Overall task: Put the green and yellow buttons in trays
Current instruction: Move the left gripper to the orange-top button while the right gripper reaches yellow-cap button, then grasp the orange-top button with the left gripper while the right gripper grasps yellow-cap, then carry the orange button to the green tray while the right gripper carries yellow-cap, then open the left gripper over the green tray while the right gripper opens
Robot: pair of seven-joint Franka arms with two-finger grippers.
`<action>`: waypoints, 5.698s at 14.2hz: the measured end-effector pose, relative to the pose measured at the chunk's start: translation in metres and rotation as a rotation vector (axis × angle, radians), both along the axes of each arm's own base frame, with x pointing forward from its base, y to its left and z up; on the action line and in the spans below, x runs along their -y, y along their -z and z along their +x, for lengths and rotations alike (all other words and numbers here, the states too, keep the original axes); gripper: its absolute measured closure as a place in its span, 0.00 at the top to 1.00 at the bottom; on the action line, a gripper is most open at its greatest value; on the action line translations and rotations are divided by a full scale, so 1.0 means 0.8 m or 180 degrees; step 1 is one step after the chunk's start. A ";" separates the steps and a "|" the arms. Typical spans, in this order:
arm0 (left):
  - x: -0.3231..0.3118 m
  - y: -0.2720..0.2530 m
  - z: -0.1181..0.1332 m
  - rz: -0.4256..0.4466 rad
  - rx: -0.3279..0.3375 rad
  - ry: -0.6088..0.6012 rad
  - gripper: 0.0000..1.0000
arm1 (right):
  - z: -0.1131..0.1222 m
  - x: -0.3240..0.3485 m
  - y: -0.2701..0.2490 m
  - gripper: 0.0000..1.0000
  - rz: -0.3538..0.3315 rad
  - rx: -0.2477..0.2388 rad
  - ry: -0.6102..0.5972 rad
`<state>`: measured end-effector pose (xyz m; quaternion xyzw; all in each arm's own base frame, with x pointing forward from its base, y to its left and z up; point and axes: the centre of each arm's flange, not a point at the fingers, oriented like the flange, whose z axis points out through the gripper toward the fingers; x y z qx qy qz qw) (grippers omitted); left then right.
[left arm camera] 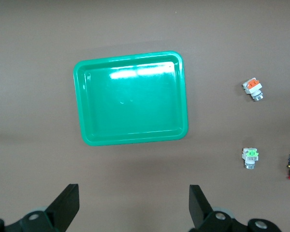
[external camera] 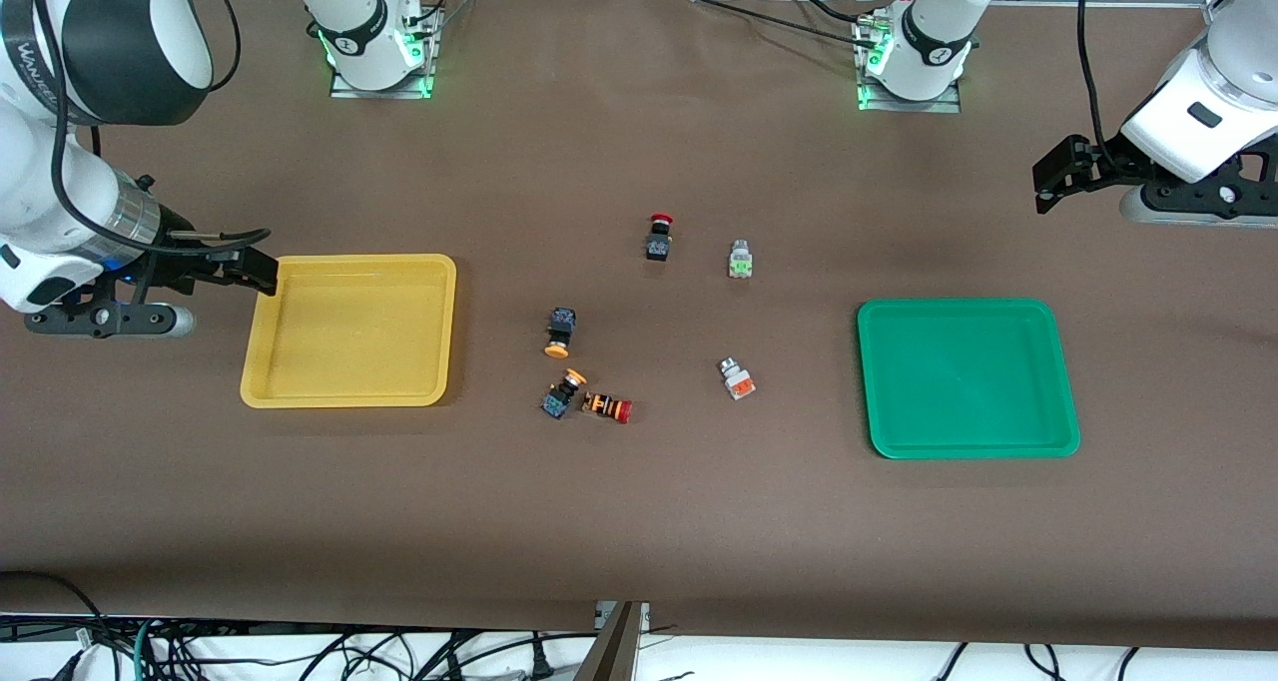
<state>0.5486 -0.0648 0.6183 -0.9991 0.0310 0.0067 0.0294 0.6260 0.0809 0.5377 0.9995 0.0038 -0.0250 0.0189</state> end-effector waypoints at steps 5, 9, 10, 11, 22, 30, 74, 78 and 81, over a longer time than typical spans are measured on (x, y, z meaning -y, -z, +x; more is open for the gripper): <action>0.004 0.000 -0.001 0.0000 -0.0001 0.0024 1.00 | 0.002 0.002 0.010 1.00 0.0037 -0.0027 0.0028; 0.014 0.009 -0.001 0.0009 -0.0095 0.0067 1.00 | 0.007 -0.001 0.024 1.00 0.0076 -0.0002 0.0030; 0.017 0.016 0.000 0.0014 -0.0151 0.0079 1.00 | 0.010 -0.013 0.033 1.00 0.0125 0.0001 0.0018; 0.019 0.025 0.003 0.0020 -0.0219 0.0086 1.00 | 0.013 -0.031 0.045 1.00 0.0201 -0.0018 0.0032; 0.065 0.303 0.116 -0.0304 -0.0630 0.0141 1.00 | -0.037 -0.339 0.242 1.00 0.0215 0.0176 0.0760; 0.223 0.394 0.119 -0.0432 -0.0260 0.0031 1.00 | -0.087 -0.375 0.337 0.99 0.0279 0.0365 0.1179; 0.067 0.517 0.146 -0.0100 -0.0769 0.0566 0.46 | -0.052 -0.232 0.320 0.42 -0.0251 0.0613 0.0160; 0.068 0.489 0.149 -0.0095 -0.0738 0.0566 0.84 | -0.043 -0.129 0.313 0.42 -0.0303 0.0497 -0.0029; 0.096 0.415 0.133 -0.0133 -0.0864 0.0547 1.00 | -0.052 -0.024 0.329 0.42 -0.0180 0.0455 -0.0186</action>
